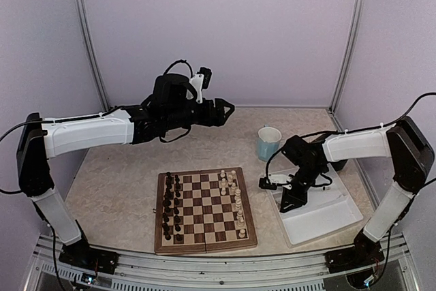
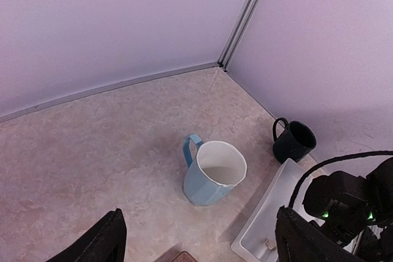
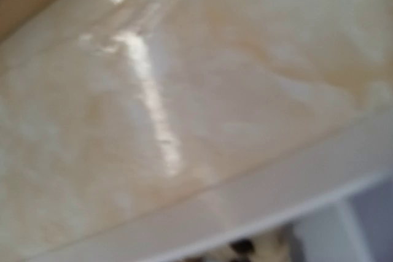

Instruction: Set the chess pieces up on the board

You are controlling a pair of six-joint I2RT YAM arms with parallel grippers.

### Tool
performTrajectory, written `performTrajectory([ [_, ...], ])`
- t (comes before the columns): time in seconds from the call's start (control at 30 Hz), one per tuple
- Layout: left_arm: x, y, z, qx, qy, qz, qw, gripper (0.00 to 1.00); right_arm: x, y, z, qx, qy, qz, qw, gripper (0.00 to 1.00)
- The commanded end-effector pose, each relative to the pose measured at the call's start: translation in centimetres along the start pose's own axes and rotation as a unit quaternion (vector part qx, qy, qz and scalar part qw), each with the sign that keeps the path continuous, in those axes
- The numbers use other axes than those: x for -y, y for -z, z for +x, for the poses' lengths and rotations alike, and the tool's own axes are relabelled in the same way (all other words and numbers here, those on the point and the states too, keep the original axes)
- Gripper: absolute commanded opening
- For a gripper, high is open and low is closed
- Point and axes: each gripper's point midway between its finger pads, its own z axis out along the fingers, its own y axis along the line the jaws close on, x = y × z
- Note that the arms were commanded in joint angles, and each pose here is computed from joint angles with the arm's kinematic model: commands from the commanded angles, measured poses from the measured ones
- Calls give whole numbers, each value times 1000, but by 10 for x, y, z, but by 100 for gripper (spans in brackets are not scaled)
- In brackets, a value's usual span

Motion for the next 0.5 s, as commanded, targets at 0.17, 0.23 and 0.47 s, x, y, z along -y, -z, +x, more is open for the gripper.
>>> performTrajectory([
  [0.17, 2, 12, -5, 8, 8, 6, 1000, 82, 32, -3, 14, -48, -18, 91, 995, 21],
  [0.23, 2, 13, -5, 9, 8, 7, 1000, 82, 32, -2, 12, -45, -14, 91, 995, 18],
  [0.47, 3, 13, -4, 6, 8, 11, 1000, 81, 4, 9, -13, 9, -14, 15, 1000, 27],
])
